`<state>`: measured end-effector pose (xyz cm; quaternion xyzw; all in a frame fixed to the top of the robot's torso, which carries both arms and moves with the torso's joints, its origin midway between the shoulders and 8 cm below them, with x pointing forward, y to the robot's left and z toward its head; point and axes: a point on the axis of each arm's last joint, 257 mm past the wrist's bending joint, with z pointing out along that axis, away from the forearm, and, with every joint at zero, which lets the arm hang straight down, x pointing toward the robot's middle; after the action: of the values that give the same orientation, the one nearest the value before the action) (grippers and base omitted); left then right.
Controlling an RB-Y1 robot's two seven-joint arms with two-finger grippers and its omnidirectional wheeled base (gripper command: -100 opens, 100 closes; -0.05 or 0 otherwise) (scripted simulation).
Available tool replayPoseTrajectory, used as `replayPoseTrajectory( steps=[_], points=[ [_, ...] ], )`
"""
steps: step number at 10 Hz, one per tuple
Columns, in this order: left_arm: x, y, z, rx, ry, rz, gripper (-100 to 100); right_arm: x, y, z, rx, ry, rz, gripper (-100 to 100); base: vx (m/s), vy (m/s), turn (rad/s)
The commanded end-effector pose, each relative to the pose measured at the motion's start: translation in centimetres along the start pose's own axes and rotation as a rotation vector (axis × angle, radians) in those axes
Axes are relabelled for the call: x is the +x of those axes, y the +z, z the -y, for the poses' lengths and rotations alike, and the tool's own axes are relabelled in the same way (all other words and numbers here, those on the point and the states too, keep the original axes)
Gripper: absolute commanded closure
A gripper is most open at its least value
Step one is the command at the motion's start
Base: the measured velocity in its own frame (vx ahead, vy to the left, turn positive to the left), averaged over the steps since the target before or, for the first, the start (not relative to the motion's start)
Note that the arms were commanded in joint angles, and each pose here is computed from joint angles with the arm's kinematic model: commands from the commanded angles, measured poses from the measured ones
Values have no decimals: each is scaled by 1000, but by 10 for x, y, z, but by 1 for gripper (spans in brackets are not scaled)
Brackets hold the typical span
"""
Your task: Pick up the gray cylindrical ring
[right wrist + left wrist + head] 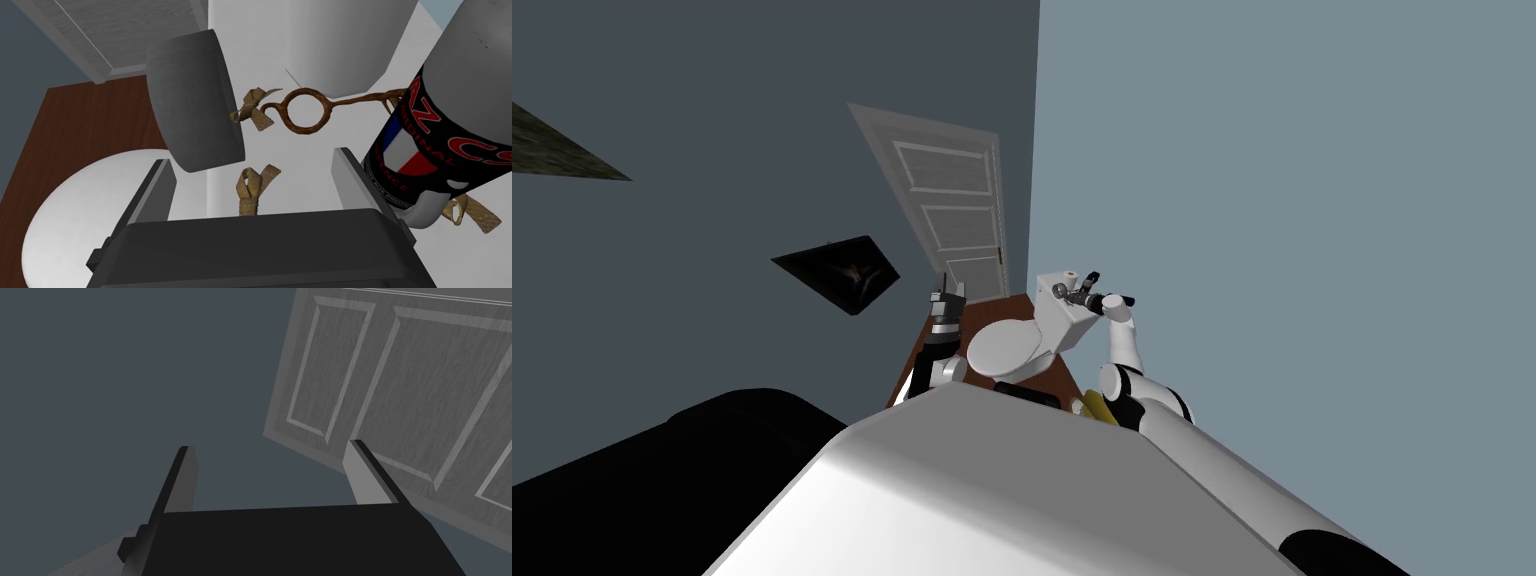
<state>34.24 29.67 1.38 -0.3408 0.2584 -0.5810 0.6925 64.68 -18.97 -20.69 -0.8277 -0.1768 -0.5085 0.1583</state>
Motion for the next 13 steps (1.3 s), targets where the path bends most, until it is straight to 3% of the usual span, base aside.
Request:
replayPoseTrajectory(
  steps=[1,10,13],
  points=[
    [0,0,0,0,0,0,0,1,-1,-9,8,-6,6,-100,-6,80,-4],
    [0,0,0,0,0,0,0,-4,-8,-35,43,6,-10,-100,-4,60,-20],
    [0,0,0,0,0,0,0,7,-6,-28,102,-8,-29,-100,-6,59,-29]
  ],
)
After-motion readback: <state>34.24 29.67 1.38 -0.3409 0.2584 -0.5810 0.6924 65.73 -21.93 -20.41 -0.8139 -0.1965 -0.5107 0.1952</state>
